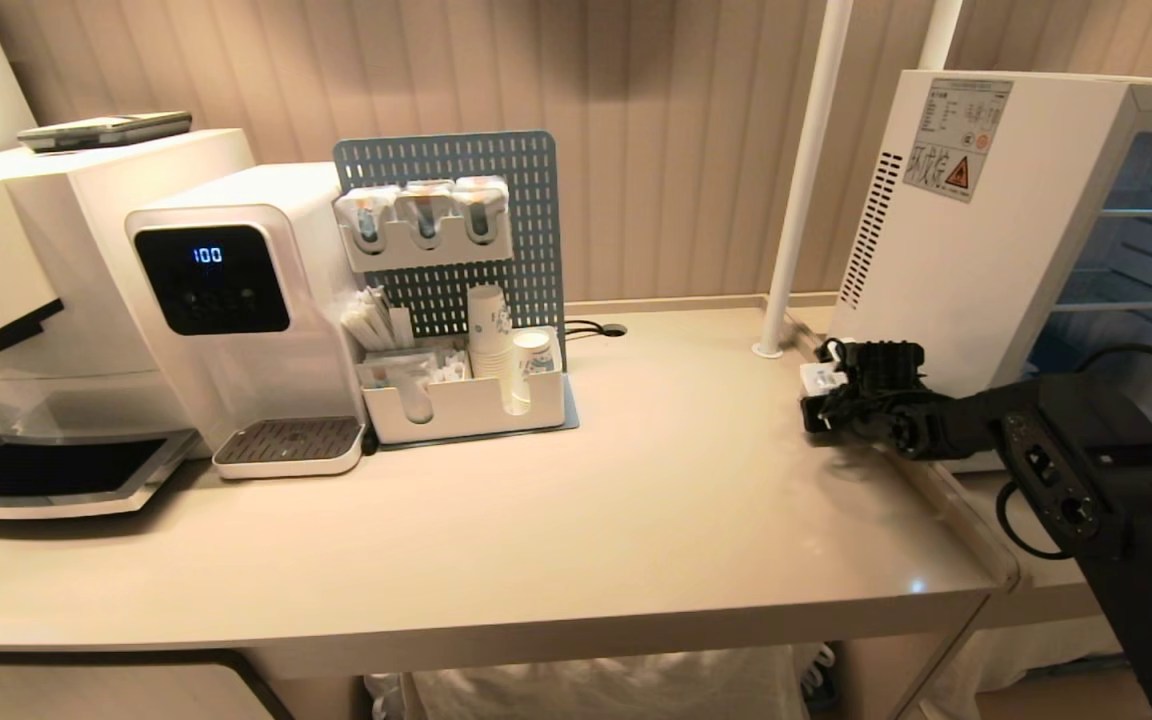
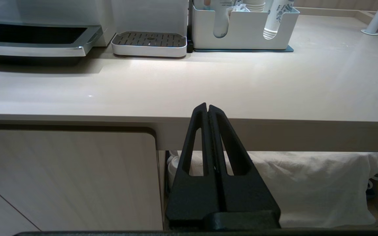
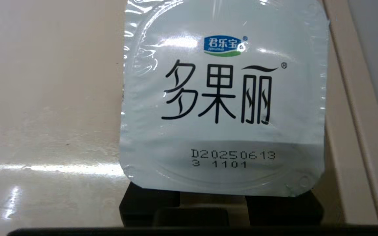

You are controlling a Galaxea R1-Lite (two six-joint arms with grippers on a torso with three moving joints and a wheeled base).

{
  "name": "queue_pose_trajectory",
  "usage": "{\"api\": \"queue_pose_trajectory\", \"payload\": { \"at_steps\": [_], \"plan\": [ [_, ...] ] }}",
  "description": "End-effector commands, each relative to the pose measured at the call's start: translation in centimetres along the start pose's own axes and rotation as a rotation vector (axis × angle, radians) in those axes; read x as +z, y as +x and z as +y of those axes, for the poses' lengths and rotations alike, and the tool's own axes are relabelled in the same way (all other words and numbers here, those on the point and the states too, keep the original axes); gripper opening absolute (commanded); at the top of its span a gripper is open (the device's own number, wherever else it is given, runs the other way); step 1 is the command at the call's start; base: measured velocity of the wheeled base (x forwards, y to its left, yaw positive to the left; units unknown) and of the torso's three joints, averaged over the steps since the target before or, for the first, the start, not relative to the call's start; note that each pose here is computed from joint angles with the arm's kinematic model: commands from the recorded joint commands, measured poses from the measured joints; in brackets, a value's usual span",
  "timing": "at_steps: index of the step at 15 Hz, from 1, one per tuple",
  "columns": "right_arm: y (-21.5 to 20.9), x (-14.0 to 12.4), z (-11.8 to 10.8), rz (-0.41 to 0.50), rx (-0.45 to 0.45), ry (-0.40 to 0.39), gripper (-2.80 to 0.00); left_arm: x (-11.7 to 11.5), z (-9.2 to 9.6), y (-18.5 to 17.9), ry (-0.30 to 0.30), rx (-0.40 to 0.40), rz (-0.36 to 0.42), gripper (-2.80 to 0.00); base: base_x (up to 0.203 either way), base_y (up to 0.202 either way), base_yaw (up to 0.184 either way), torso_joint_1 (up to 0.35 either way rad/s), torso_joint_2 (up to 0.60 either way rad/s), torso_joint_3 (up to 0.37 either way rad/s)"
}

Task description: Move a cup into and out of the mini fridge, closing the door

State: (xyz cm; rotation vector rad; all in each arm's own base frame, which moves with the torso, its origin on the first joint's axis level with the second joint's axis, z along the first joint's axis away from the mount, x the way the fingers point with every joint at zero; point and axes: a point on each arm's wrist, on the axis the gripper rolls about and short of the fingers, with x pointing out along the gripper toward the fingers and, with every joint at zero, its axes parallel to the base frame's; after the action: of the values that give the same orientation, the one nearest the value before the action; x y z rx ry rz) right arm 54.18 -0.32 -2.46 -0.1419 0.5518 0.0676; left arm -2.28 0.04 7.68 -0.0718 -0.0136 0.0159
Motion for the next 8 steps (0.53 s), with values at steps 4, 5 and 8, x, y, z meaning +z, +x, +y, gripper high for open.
{"api": "queue_pose_trajectory", "payload": {
  "at_steps": [4, 5, 8],
  "plan": [
    [-0.07, -0.13, 0.35, 0.021, 0.007, -0.005, -2.8, -0.07, 0.01, 0.03, 0.0, 0.001, 0.004, -2.8, 0.0, 0.0, 0.0, 0.0, 0.0, 0.0],
    [-0.09, -0.11, 0.4, 0.022, 0.006, -0.006, -2.8, -0.07, 0.01, 0.03, 0.0, 0.001, 0.004, -2.8, 0.0, 0.0, 0.0, 0.0, 0.0, 0.0],
    [0.16, -0.6, 0.97, 0.04, 0.011, -0.009, -2.8, -0.07, 0.01, 0.03, 0.0, 0.001, 0.004, -2.8, 0.0, 0.0, 0.0, 0.0, 0.0, 0.0]
  ]
}}
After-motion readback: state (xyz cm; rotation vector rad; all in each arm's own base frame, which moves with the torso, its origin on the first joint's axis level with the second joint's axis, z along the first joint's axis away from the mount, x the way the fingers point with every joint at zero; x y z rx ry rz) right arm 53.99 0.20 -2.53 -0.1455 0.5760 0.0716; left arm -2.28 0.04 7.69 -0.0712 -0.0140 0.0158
